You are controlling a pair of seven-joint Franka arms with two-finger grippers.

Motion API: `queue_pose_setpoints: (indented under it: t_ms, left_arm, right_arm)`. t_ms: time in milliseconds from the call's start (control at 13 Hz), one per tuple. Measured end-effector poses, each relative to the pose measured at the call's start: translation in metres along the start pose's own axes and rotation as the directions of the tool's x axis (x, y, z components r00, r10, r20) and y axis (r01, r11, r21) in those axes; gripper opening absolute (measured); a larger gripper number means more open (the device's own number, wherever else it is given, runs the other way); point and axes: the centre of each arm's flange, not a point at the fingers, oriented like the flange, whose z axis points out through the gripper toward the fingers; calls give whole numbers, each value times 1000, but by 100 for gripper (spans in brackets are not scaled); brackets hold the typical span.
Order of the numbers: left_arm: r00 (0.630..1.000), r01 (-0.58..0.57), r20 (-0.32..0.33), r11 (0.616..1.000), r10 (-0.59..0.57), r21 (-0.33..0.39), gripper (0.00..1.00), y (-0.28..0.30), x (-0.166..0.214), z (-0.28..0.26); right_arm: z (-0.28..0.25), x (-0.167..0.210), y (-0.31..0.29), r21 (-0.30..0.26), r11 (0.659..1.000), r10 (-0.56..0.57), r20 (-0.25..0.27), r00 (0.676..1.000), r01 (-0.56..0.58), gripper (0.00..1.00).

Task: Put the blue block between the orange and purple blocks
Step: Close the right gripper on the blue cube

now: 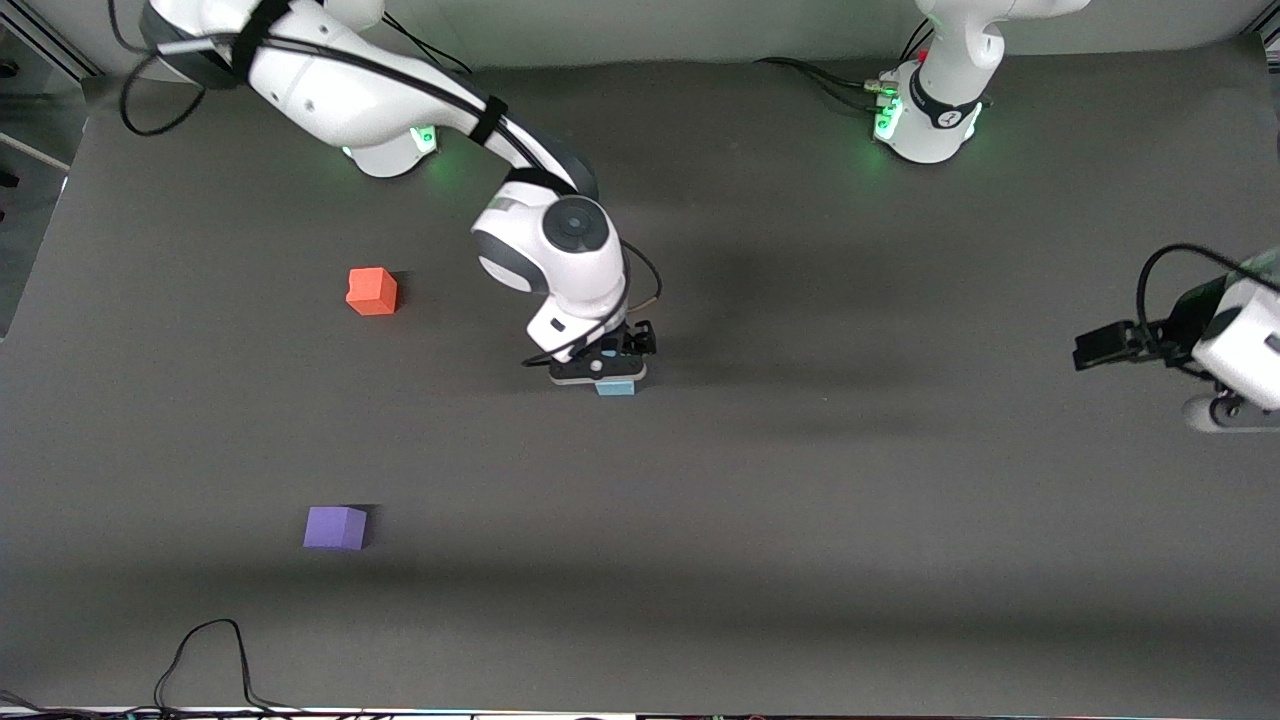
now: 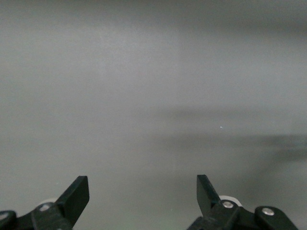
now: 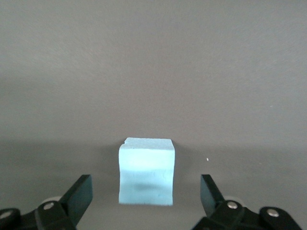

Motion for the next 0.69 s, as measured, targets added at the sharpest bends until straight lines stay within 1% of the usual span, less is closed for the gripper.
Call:
queue_pose_setpoints:
  t_ms: [231,462,692]
  left_arm:
    - [1000,-5,-19,1000,6,14,100,0,-21,-9]
    - [999,-23,-39,1000,24,15,100,-1,-34,-22]
    - [997,-45,-55,999,46,17,100,-1,-43,-34]
  right_arm:
    - [27,-8,-5,-17,1000,-11,7,1000,11,100]
    - [36,-12,-7,-22,1000,3,7,1000,-3,100]
    - [46,-19,-7,-27,1000,-16,-6,1000,16,96]
